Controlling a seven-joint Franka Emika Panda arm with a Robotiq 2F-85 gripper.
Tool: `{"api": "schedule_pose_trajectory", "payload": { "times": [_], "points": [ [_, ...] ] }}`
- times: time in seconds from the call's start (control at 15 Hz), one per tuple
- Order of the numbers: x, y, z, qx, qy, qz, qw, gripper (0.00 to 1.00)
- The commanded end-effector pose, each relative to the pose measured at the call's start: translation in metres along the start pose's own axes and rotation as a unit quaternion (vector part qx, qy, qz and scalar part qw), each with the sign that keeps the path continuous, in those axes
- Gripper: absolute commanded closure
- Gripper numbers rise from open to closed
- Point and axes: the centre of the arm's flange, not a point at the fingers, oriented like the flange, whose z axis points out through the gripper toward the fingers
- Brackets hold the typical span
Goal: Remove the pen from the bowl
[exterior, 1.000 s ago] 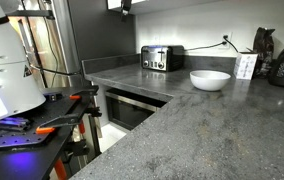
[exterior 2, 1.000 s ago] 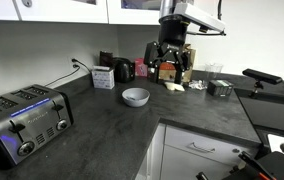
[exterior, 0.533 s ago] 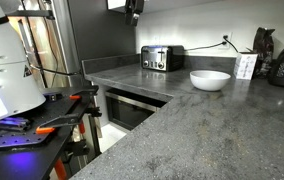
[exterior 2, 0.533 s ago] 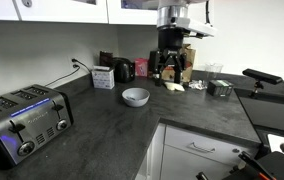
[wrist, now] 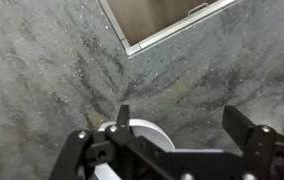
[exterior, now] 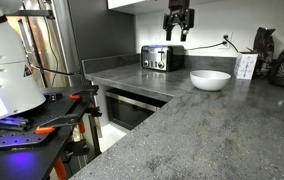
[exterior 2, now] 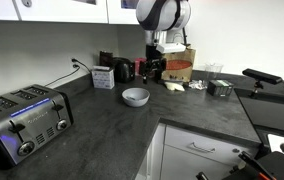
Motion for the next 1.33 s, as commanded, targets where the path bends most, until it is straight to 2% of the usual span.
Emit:
{"api": "schedule_pose_trajectory", "payload": {
  "times": [0.0,0.2,0.4,0.73,0.87,1.13,1.2,1.27],
  "points": [
    [0.047,0.017,0.022,0.014,0.002,0.010,0.9999,0.00],
    [0.075,0.016,0.046,-0.005,-0.020,-0.050,0.9985,0.00],
    [0.105,0.013,0.066,-0.019,-0.042,-0.106,0.9934,0.00],
    [0.152,0.021,0.090,-0.019,-0.050,-0.149,0.9874,0.00],
    [0.169,0.027,0.097,-0.015,-0.050,-0.160,0.9858,0.04],
    [0.195,0.036,0.113,-0.001,-0.062,-0.176,0.9823,0.19],
    [0.198,0.036,0.118,0.002,-0.067,-0.178,0.9817,0.25],
    [0.201,0.036,0.124,0.005,-0.072,-0.182,0.9806,0.22]
  ]
}}
